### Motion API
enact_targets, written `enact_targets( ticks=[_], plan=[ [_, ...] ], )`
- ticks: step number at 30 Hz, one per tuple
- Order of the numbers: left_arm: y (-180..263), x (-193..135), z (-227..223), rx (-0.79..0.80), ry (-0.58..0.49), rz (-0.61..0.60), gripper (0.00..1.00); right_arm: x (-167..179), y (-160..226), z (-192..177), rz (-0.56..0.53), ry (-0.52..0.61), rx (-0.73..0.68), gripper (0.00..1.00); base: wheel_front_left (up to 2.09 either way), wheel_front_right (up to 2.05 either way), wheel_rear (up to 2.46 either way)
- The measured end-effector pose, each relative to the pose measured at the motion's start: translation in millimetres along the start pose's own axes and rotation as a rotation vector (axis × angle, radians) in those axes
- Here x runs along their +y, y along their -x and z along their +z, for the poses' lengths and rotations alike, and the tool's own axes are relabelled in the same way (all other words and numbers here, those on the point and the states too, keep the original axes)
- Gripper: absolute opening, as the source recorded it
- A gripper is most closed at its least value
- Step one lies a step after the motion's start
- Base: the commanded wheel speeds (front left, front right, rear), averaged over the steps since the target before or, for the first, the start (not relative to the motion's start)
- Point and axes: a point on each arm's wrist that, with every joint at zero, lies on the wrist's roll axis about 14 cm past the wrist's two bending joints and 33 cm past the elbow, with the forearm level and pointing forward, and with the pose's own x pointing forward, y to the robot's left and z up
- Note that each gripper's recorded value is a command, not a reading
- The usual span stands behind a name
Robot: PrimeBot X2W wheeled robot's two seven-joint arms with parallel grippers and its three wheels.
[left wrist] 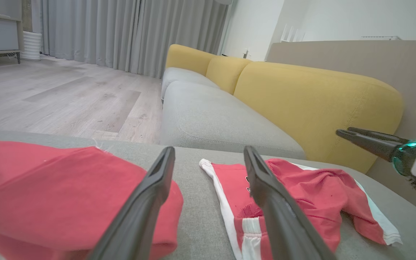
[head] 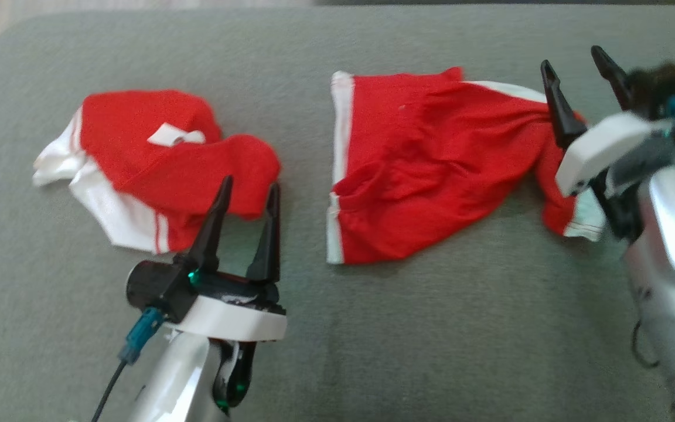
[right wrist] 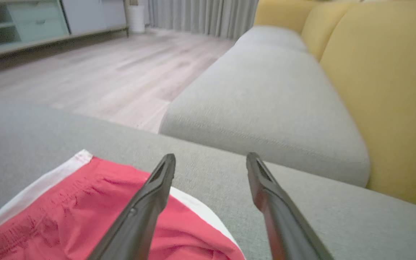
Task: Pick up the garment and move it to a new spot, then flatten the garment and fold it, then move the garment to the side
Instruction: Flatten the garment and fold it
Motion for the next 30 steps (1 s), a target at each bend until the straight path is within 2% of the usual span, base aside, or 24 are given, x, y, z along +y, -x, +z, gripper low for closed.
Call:
enact_targets(
  ticks=[4,9,19,20,21,25,30],
  plan=[
    [3,9,-3,0.014,0.009,0.028,1.0,11,-26,-32,0.075,0.029,0.182,1.0,0.0,0.0,0.0],
    [11,21,-7,0.029,0.014,0.073,1.0,30,-40,-69,0.172,0.054,0.353,1.0,0.0,0.0,0.0],
    [15,34,-9,0.04,-0.004,0.12,1.0,34,-48,-103,0.235,0.068,0.528,1.0,0.0,0.0,0.0],
    [15,34,-9,0.041,-0.004,0.12,1.0,35,-47,-105,0.24,0.066,0.537,0.34,0.0,0.0,0.0],
    [14,34,-9,0.041,-0.004,0.119,1.0,37,-47,-105,0.246,0.061,0.541,0.0,0.0,0.0,0.0],
    [12,31,-9,0.04,0.0,0.109,1.0,36,-47,-100,0.246,0.038,0.5,0.0,0.0,0.0,0.0],
    [9,28,-5,0.025,0.003,0.099,1.0,27,-53,-66,0.221,0.018,0.34,0.0,0.0,0.0,0.0]
  ],
)
